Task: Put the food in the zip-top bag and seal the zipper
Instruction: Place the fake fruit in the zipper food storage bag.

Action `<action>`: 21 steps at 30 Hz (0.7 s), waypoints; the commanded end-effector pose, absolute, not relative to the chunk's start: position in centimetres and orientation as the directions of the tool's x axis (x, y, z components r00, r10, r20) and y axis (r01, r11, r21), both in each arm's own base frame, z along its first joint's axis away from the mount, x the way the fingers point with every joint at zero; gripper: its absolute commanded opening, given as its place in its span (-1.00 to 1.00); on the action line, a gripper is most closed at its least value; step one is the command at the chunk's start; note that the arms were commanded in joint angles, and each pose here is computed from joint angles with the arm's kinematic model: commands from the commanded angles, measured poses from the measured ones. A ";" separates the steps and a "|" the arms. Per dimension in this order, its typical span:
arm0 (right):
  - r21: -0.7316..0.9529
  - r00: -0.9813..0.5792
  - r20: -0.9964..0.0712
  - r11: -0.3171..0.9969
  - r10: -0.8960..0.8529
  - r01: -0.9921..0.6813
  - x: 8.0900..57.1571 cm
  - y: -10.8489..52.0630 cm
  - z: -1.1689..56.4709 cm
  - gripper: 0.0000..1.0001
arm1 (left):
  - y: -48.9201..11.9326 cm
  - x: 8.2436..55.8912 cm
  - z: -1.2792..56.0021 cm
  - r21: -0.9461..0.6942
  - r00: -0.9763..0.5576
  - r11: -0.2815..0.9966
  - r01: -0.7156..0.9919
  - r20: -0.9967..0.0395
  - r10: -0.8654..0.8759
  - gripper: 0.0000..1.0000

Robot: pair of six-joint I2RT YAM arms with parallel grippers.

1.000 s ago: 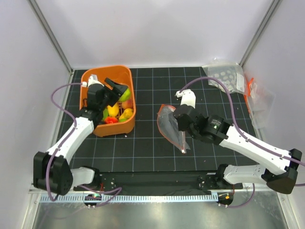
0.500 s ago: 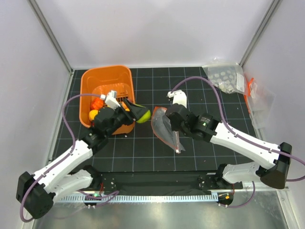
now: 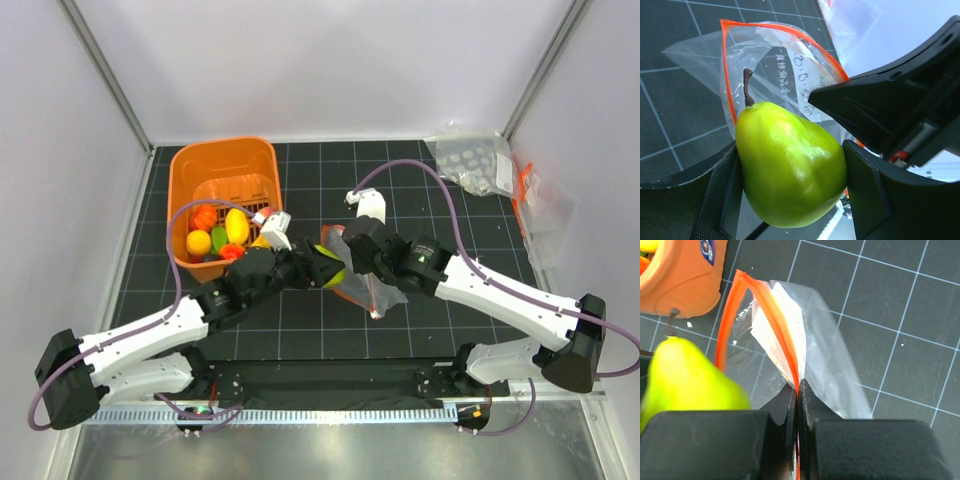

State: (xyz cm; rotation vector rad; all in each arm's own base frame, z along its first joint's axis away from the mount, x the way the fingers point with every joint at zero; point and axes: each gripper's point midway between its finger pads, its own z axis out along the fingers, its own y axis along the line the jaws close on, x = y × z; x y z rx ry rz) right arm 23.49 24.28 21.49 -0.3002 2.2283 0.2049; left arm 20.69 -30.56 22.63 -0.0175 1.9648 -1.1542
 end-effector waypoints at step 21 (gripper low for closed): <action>0.263 -0.571 -0.816 0.938 0.091 -0.227 22.4 23.4 24.2 -0.98 | -34.5 21.6 25.3 -0.646 -0.597 0.643 0.411 -0.724 -0.345 0.15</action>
